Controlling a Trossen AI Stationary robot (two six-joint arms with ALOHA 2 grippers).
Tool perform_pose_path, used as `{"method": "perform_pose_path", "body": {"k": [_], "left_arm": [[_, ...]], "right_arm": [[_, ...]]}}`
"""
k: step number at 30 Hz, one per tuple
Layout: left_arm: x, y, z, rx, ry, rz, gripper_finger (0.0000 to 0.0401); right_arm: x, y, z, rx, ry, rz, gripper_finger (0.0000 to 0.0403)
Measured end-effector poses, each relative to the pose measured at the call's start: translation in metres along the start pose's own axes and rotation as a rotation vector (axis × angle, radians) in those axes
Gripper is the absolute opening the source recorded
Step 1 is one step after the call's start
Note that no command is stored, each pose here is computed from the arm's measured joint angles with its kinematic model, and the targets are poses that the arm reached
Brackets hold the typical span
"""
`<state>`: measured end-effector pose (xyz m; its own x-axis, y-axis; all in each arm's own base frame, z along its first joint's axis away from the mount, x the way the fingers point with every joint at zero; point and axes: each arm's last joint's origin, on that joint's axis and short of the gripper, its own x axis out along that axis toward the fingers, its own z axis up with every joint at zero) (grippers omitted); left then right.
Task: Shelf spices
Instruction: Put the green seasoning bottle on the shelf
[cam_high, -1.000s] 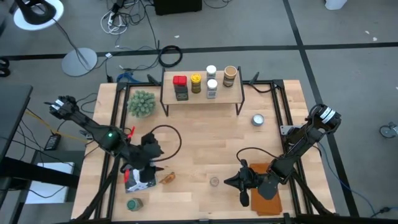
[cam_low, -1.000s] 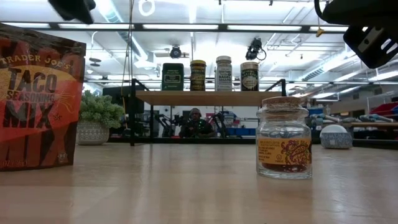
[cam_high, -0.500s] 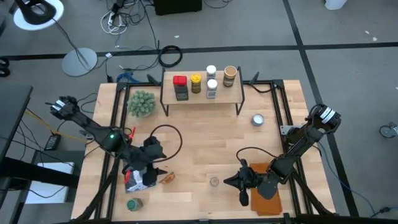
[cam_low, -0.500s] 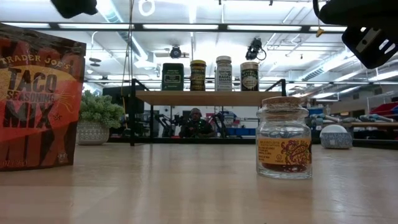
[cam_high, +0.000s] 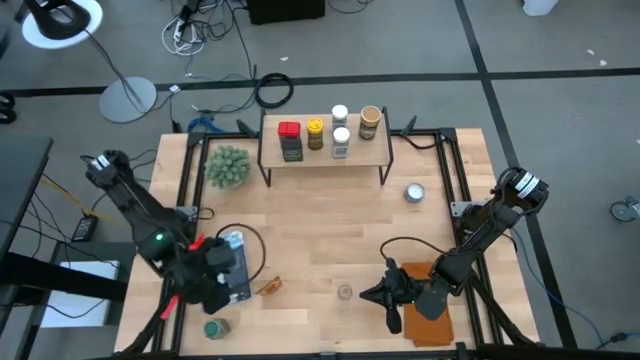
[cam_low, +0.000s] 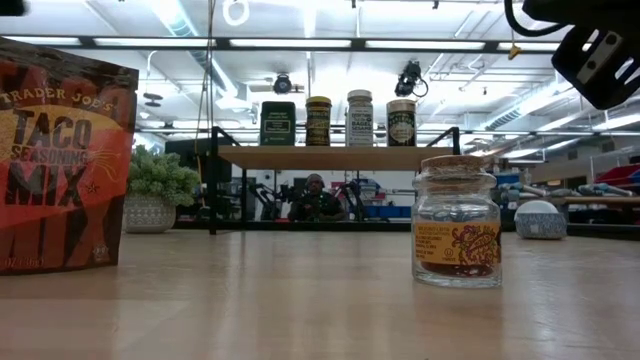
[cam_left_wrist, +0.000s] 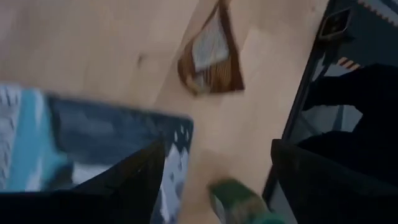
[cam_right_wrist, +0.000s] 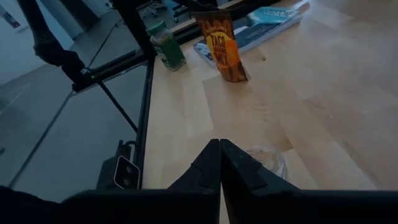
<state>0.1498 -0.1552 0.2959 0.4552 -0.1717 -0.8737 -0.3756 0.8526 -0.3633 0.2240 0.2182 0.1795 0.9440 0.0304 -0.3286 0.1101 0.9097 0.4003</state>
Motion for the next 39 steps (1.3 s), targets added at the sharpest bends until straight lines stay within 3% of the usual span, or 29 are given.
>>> {"method": "perform_pose_path", "body": {"k": [8, 20, 28, 39], "left_arm": [[-0.001, -0.013, -0.034, -0.130, 0.067, -0.025, 0.0295], [0.022, -0.035, -0.070, -0.293, 0.239, 0.006, 0.0295], [0.027, -0.038, -0.073, -0.305, 0.238, 0.015, 0.0295], [0.021, -0.037, -0.087, -0.221, 0.105, -0.011, 0.0295]], "right_arm": [[0.000, 0.000, 0.000, 0.000, 0.011, 0.011, 0.0003], [0.000, 0.001, -0.001, 0.000, 0.032, 0.033, 0.0003], [0.000, 0.001, -0.001, 0.001, 0.032, 0.034, 0.0006], [0.003, 0.000, 0.002, 0.057, 0.040, 0.050, 0.0011]]}}
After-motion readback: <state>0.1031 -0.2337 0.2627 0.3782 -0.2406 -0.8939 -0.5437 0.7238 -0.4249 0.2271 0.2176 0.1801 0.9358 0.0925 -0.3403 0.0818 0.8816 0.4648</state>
